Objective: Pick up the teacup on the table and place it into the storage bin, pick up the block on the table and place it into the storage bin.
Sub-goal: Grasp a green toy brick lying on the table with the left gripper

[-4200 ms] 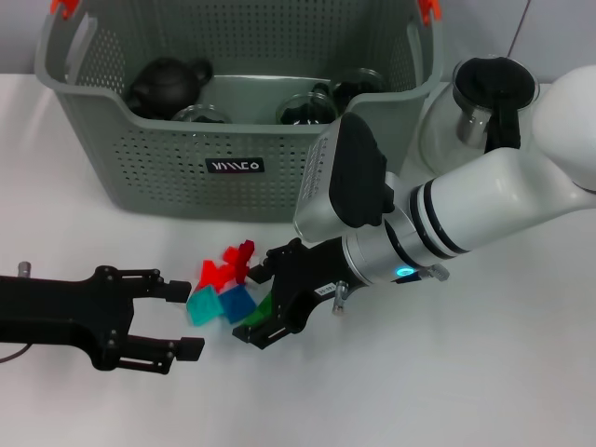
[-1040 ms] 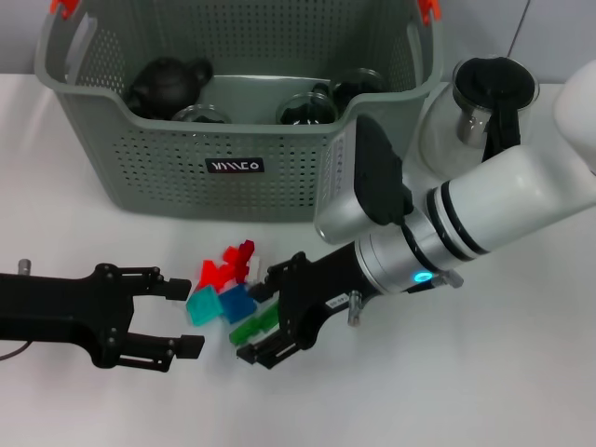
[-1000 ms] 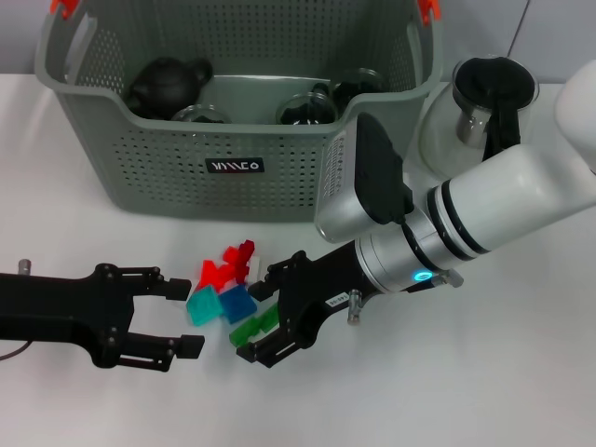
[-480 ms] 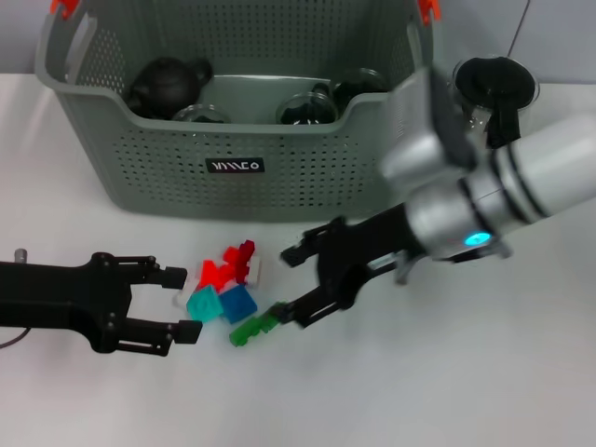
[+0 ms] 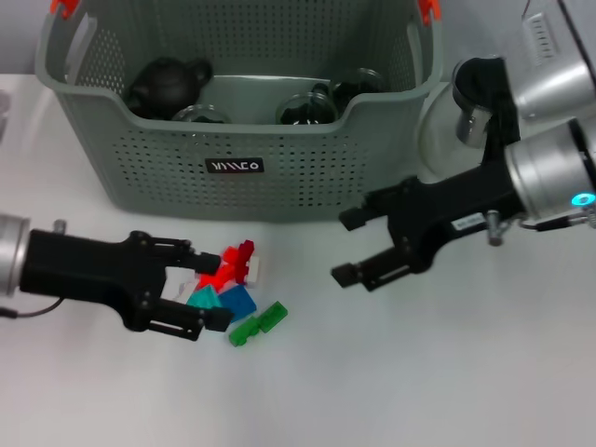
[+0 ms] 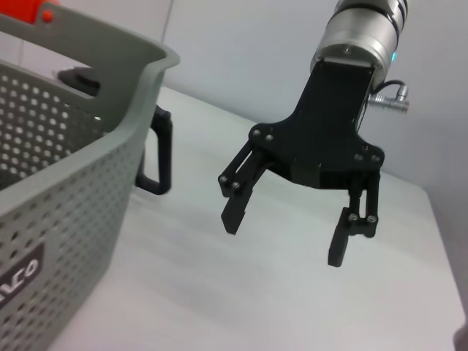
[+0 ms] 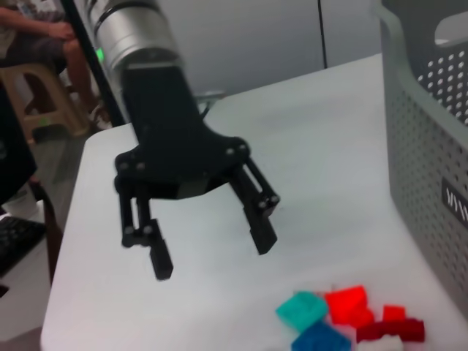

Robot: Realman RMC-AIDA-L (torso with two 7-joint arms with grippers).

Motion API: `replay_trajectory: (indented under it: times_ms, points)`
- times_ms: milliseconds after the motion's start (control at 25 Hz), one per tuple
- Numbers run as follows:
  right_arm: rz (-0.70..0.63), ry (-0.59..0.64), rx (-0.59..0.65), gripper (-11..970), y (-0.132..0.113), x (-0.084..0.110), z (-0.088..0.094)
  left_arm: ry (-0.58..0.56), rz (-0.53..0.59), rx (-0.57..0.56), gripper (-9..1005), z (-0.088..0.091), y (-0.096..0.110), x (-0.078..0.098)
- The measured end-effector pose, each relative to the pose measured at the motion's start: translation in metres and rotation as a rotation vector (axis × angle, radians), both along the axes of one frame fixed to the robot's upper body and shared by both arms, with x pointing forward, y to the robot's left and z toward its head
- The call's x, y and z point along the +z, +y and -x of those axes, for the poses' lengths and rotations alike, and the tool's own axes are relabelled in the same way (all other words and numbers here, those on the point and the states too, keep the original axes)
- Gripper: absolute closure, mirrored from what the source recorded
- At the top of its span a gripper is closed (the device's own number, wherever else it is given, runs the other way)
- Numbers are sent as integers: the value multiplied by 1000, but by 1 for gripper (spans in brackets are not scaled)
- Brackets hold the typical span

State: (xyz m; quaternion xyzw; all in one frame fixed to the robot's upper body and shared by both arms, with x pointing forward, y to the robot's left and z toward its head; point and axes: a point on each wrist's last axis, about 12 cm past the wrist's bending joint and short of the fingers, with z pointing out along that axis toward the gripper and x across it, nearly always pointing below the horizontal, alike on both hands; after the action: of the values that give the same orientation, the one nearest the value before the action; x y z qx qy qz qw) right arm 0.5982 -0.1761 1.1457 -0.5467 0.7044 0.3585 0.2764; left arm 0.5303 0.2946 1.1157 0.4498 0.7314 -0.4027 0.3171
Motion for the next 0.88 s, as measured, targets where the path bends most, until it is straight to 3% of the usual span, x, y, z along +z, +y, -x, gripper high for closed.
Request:
replay_trajectory:
  times_ms: [400, 880]
  points:
    - [69, -42, 65, 77, 3, -10, 20, -25, -70, -117, 171, -15, -20, 12]
    - [86, -18, 76, 77, 4, -18, 29, -61, -96, -132, 172, -21, -24, 12]
